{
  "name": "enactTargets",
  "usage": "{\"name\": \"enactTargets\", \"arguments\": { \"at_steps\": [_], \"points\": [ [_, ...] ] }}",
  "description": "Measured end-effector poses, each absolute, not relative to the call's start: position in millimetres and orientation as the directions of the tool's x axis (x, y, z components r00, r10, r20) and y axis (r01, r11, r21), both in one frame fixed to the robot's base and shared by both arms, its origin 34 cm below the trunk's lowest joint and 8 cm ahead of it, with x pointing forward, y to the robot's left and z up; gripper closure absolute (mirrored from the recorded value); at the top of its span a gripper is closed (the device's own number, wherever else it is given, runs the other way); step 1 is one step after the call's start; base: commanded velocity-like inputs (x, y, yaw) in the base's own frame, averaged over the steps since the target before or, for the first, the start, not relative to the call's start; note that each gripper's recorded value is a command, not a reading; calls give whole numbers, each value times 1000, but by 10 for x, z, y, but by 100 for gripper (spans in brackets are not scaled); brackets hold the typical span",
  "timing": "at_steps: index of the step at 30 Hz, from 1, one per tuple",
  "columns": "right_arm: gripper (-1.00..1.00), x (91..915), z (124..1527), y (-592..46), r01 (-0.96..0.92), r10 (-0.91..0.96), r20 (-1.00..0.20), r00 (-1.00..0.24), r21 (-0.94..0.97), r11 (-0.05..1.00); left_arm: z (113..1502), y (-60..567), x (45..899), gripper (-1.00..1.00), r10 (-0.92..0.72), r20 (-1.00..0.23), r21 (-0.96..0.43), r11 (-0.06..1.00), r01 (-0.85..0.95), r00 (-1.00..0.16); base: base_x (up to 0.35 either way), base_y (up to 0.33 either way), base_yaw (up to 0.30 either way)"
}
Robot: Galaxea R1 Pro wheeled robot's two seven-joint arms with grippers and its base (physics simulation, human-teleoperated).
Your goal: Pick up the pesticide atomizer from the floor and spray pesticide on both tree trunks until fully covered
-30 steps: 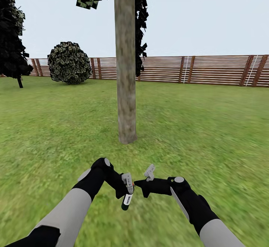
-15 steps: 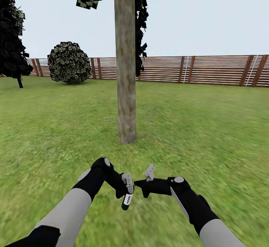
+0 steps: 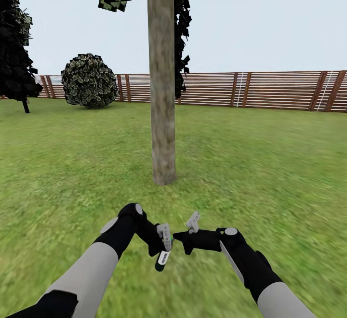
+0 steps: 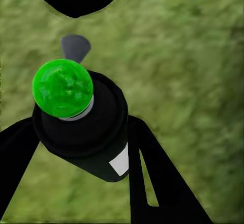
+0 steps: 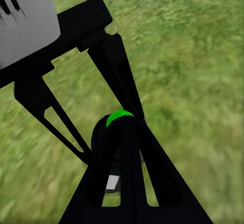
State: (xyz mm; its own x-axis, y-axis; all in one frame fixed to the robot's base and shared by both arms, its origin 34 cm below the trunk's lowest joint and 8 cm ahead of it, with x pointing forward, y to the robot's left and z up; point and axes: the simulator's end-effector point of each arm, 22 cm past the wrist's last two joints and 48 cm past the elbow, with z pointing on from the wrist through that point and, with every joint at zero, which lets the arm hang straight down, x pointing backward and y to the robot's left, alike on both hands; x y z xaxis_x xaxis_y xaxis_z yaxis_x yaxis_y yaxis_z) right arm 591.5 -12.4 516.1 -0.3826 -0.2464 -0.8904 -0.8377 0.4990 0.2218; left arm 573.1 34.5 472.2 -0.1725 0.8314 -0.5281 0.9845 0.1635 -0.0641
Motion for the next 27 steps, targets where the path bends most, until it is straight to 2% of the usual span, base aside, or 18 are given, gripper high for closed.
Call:
{"name": "enactTargets", "arguments": {
  "at_steps": [2, 6, 11, 14, 20, 21, 24, 27],
  "points": [
    [100, 5915, 5161, -124, -838, -247, -890, -383, 222, 499, 4682, 407, 5735, 100, 850, -500, -53, 160, 986, -164, 0, 0, 0],
    [100, 5917, 5160, -130, -837, -246, -890, -383, 222, 500, 4423, 1301, 5860, 100, 943, -281, 21, 191, 981, -177, 0, 0, 0],
    [100, 5917, 5164, -130, -837, -244, -891, -383, 223, 499, 4387, 2085, 6084, 100, 947, -199, 112, 279, 954, -253, 0, 0, 0],
    [100, 5917, 5162, -132, -836, -243, -891, -384, 225, 500, 4427, 2481, 6250, 100, 910, -231, 165, 387, 907, -346, 0, 0, 0],
    [100, 5941, 5134, -176, -828, -241, -888, -392, 226, 512, 4576, 2992, 6548, 100, 659, -481, 146, 710, 689, -578, 0, 0, 0],
    [-100, 5948, 5119, -197, -826, -241, -887, -394, 227, 517, 4607, 3102, 6633, 100, 605, -520, 157, 761, 630, -602, 0, 0, 0],
    [-100, 5943, 5035, -268, -816, -241, -880, -410, 235, 528, 4715, 3279, 6831, 100, 456, -637, 147, 863, 483, -622, 0, 0, 0],
    [-100, 5860, 4452, -845, -742, -261, -809, -526, 288, 605, 4928, 3253, 7035, 100, 289, -776, 69, 923, 379, -561, 0, 0, 0]
  ]
}}
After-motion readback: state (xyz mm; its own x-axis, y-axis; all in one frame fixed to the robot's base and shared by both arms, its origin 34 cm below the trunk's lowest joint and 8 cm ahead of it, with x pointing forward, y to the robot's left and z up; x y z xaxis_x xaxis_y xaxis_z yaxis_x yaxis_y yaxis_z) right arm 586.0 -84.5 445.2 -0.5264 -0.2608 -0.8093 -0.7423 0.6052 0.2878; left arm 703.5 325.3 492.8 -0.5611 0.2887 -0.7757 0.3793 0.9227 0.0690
